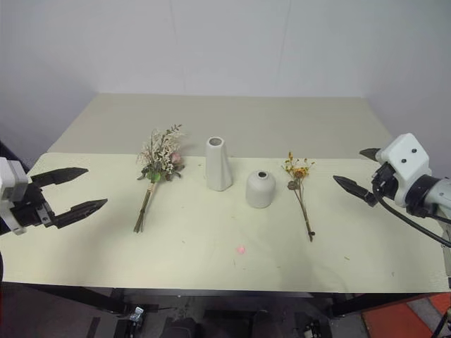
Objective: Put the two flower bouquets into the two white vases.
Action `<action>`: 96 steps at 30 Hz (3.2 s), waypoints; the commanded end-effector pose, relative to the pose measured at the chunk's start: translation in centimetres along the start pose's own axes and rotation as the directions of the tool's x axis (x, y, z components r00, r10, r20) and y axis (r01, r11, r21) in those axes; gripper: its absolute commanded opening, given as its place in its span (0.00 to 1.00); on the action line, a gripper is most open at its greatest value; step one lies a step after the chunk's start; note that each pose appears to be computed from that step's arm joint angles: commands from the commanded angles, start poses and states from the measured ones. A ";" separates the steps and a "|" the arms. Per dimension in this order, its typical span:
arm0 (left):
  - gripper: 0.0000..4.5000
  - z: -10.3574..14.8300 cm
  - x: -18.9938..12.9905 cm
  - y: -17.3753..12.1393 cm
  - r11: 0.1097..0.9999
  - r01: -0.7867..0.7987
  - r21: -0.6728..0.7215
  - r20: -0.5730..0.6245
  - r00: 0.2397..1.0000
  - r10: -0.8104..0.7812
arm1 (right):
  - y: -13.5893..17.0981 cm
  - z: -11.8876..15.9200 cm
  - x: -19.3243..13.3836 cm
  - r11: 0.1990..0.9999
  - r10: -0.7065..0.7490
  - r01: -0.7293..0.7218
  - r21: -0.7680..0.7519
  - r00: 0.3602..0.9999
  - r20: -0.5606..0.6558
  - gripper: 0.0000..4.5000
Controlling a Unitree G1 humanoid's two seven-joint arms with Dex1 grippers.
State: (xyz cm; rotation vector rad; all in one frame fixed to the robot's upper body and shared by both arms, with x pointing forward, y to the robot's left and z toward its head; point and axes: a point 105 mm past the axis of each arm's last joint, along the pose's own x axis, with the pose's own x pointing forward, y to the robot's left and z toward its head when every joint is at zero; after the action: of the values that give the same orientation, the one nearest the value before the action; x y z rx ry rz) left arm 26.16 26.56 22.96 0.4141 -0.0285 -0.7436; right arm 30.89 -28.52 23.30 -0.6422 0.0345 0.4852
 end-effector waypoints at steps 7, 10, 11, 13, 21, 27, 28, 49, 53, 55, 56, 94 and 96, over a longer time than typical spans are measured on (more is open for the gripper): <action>1.00 0.9 0.6 0.4 0.999 0.031 0.033 0.018 0.999 -0.031 | -0.7 1.2 -2.0 0.999 -0.040 0.040 -0.015 0.999 0.012 0.99; 1.00 1.0 0.7 0.5 0.999 0.034 0.037 0.016 0.999 -0.035 | -0.6 1.0 -2.1 0.999 -0.038 0.038 -0.005 0.999 0.006 0.99; 1.00 1.0 0.7 0.6 0.999 0.036 0.038 0.015 0.999 -0.036 | -0.5 1.0 -2.1 0.999 -0.037 0.037 -0.003 0.999 0.005 0.99; 1.00 1.0 0.7 0.5 0.998 0.040 0.039 0.016 0.999 -0.041 | -0.4 0.9 -2.1 0.999 -0.030 0.031 0.018 1.000 -0.004 0.99; 1.00 1.4 3.0 -0.8 0.990 0.135 0.039 0.057 0.989 -0.137 | 1.5 -0.8 2.5 0.991 0.008 0.015 0.136 0.985 -0.173 0.99; 1.00 1.8 5.9 -2.5 0.968 0.245 0.062 0.095 0.964 -0.250 | 1.7 -2.8 6.1 0.942 0.071 0.066 0.329 0.920 -0.386 0.99; 1.00 1.9 6.4 -2.7 0.963 0.260 0.069 0.100 0.959 -0.266 | 1.8 -3.0 6.7 0.936 0.077 0.070 0.344 0.914 -0.399 0.99; 1.00 1.0 7.4 -4.3 0.954 0.294 0.059 0.101 0.949 -0.299 | 5.6 -5.9 10.9 0.864 0.263 0.019 0.503 0.835 -0.483 0.48; 1.00 0.7 7.2 -4.4 0.955 0.290 0.056 0.094 0.951 -0.294 | 5.9 -5.9 11.1 0.862 0.273 0.013 0.507 0.831 -0.485 0.16; 1.00 0.6 7.2 -4.4 0.956 0.289 0.055 0.093 0.952 -0.293 | 6.0 -6.0 11.2 0.862 0.267 0.022 0.507 0.830 -0.490 0.00; 1.00 0.6 7.3 -4.4 0.956 0.289 0.055 0.093 0.952 -0.293 | 5.9 -6.0 11.2 0.862 0.258 0.033 0.505 0.830 -0.495 0.00; 1.00 0.1 6.0 -3.7 0.967 0.253 0.041 0.073 0.964 -0.255 | 6.8 13.0 11.3 0.747 -0.371 -0.130 0.652 0.733 0.570 0.00; 1.00 0.1 5.9 -3.7 0.968 0.249 0.039 0.071 0.965 -0.251 | 6.7 12.7 11.6 0.749 -0.371 -0.124 0.651 0.736 0.567 0.00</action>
State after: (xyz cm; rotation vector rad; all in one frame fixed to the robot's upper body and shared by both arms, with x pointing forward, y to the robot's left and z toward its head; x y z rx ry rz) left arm 28.45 20.05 19.67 0.3967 -0.0223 -1.0183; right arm 37.14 -11.36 26.01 0.2904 -0.4436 0.4945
